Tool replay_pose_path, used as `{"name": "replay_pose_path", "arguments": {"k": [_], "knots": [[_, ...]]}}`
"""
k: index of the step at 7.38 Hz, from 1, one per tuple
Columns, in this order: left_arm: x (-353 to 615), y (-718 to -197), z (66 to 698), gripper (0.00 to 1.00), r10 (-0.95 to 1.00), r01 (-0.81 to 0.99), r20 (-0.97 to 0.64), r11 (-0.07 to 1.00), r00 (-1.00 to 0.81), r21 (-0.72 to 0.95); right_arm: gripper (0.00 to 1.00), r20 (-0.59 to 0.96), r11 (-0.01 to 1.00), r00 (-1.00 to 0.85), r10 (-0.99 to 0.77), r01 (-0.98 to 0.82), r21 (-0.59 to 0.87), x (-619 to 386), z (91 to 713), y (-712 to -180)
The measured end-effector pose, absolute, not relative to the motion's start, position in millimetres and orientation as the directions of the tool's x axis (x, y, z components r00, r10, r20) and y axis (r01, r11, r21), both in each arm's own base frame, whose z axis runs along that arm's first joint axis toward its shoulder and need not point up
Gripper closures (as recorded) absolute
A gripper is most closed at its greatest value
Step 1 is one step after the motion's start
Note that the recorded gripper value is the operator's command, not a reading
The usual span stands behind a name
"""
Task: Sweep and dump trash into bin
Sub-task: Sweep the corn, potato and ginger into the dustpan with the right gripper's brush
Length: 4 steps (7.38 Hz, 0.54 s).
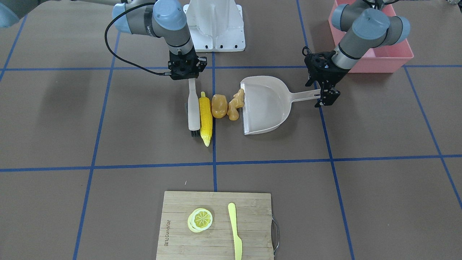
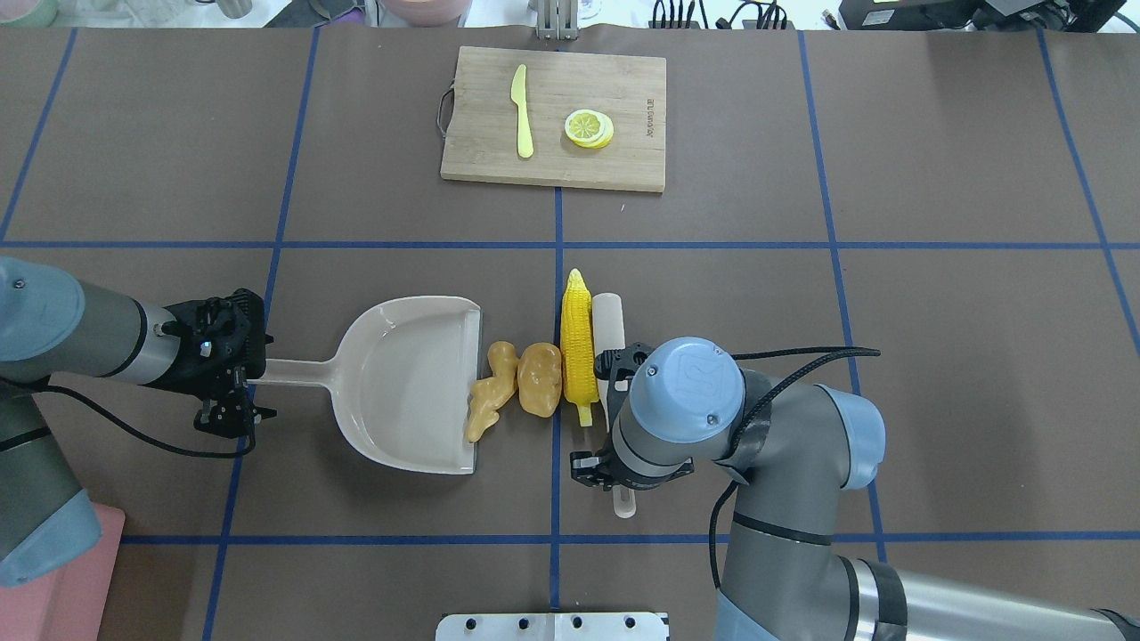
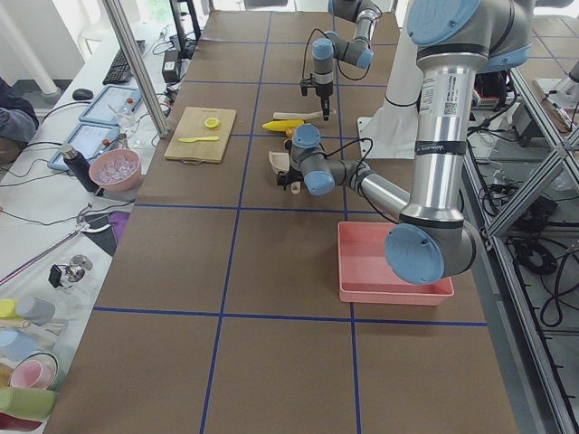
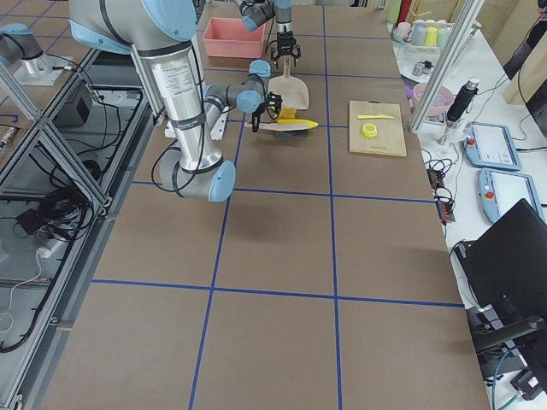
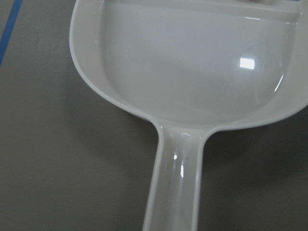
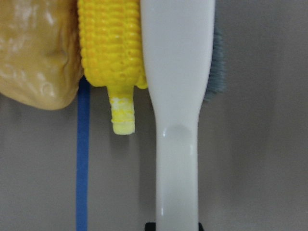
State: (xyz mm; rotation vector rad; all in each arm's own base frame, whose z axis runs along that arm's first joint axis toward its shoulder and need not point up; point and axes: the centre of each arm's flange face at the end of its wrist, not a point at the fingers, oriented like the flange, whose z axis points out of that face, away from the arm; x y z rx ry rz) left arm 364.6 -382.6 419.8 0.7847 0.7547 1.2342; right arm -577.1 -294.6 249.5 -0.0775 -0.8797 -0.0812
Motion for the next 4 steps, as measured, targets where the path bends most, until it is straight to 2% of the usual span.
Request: {"name": "replay_pose_path", "arguments": {"k": [4], "knots": [[364.7, -382.9, 420.5, 0.03, 0.983, -0.514, -0.072, 0.151, 0.17, 0.844, 1.0, 0.802, 0.995, 0.597, -0.008, 0.084, -0.053, -605.1, 217.6, -295.8]]}}
